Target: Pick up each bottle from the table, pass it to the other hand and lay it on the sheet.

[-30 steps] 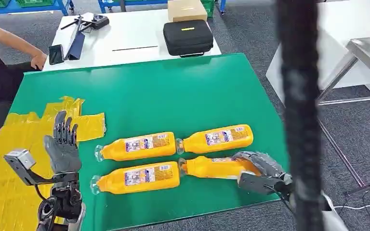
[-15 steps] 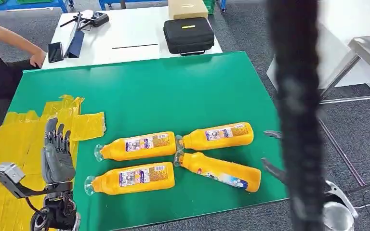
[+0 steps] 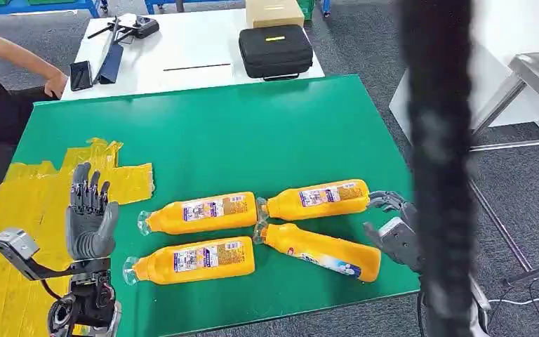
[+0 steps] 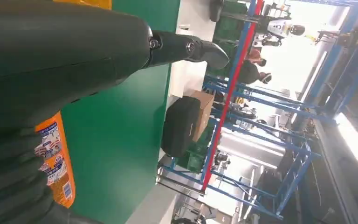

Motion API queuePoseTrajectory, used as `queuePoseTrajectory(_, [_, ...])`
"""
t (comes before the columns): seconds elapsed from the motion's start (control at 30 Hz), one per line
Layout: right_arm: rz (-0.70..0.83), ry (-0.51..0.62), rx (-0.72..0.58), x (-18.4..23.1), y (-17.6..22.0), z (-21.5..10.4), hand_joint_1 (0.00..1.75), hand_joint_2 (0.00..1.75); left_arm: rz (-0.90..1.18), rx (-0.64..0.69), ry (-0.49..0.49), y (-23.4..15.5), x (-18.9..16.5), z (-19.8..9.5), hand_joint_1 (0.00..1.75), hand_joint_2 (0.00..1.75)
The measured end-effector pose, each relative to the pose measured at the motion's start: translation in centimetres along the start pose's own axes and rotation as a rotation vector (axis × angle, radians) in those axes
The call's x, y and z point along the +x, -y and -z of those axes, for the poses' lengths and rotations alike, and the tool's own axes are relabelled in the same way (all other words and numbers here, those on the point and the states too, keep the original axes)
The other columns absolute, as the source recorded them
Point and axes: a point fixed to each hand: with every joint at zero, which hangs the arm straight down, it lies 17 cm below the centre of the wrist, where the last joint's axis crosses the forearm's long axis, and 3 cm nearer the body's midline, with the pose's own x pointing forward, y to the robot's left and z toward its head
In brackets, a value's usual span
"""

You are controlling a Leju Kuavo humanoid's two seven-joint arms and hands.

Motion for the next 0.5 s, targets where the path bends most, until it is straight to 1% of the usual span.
queuePoseTrajectory(0.03, [0.001, -0.004, 0.005, 0.0, -0.2, 0.1, 0.00, 1.75, 0.000, 0.000, 0.000, 0.0, 0.0, 0.0, 0.00, 1.75])
queuePoseTrajectory(0.07, [0.003, -0.013, 0.025, -0.1, -0.9, 0.1, 0.00, 0.00, -0.001, 0.001, 0.000, 0.0, 0.0, 0.0, 0.00, 1.75])
queuePoseTrajectory(0.2, [-0.005, -0.028, 0.104, 0.0, -3.9, 0.5, 0.00, 0.00, -0.005, 0.002, -0.001, 0.0, 0.0, 0.2, 0.00, 1.75])
queuePoseTrajectory(0.23, [-0.005, -0.023, 0.122, 0.2, -4.6, 0.6, 0.00, 1.75, -0.006, 0.002, -0.002, 0.0, -0.1, 0.3, 0.00, 1.75])
queuePoseTrajectory(0.3, [0.009, 0.007, 0.148, 1.0, -5.8, 1.0, 0.00, 1.75, -0.009, 0.003, -0.005, 0.0, -0.2, 0.5, 0.00, 1.75])
queuePoseTrajectory(0.43, [0.083, 0.148, 0.171, 4.6, -7.4, 1.2, 0.00, 1.75, -0.013, 0.022, -0.011, -0.4, -0.6, 0.4, 0.00, 1.75])
queuePoseTrajectory(0.5, [0.089, 0.172, 0.190, 5.3, -8.1, 1.1, 0.00, 1.75, -0.013, 0.024, -0.011, -0.5, -0.7, 0.3, 0.00, 1.75])
